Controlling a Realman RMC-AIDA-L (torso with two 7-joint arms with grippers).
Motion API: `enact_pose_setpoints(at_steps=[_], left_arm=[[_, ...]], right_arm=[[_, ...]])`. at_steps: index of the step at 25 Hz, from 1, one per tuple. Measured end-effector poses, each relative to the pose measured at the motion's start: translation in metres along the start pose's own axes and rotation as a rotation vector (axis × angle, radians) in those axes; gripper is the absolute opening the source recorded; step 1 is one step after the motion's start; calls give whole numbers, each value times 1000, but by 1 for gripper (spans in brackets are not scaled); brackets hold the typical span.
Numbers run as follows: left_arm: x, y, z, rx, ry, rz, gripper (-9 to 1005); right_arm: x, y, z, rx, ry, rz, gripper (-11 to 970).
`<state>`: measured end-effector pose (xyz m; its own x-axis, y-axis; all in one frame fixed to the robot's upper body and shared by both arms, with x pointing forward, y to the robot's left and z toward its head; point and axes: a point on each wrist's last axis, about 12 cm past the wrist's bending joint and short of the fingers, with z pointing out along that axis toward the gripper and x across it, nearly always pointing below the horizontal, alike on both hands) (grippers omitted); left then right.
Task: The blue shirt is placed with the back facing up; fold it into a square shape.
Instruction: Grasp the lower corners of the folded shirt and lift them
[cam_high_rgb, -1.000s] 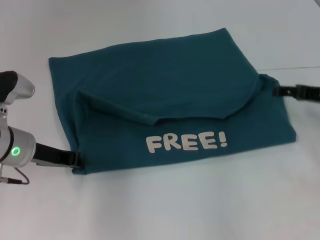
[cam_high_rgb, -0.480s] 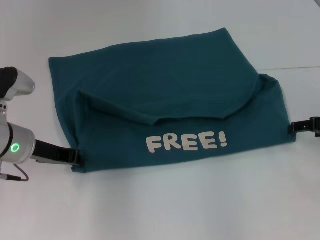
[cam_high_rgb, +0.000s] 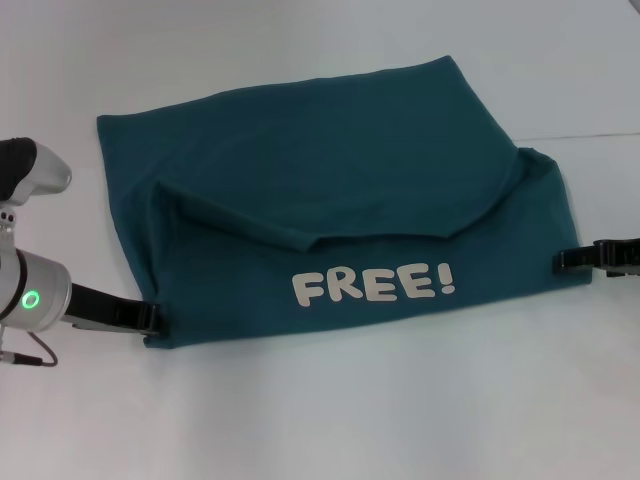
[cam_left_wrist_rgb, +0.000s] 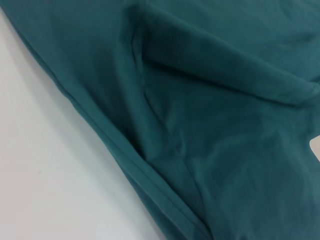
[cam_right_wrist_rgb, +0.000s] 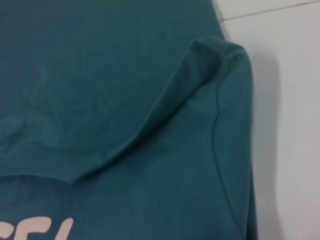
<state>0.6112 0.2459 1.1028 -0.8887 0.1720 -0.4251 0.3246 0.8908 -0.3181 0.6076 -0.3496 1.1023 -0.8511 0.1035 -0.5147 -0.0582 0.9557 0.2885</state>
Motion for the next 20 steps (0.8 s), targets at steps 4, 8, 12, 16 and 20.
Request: enact_pose_setpoints(at_steps=[4,8,12,16,20], left_arm=[[1,-1,1,2,1,0,46],[1,-1,1,4,2,0,46],[1,-1,1,5,2,0,46],[1,-1,1,6,4,0,47],[1,0,0,5,4,0,48]], right_arm=[[1,2,3,-1,8,-6,914],[3,4,5,-2,10,-8,907],[4,5,8,3,5,-5,879],[7,4,14,5,10,14,851],[7,4,15,6,14,14,753]])
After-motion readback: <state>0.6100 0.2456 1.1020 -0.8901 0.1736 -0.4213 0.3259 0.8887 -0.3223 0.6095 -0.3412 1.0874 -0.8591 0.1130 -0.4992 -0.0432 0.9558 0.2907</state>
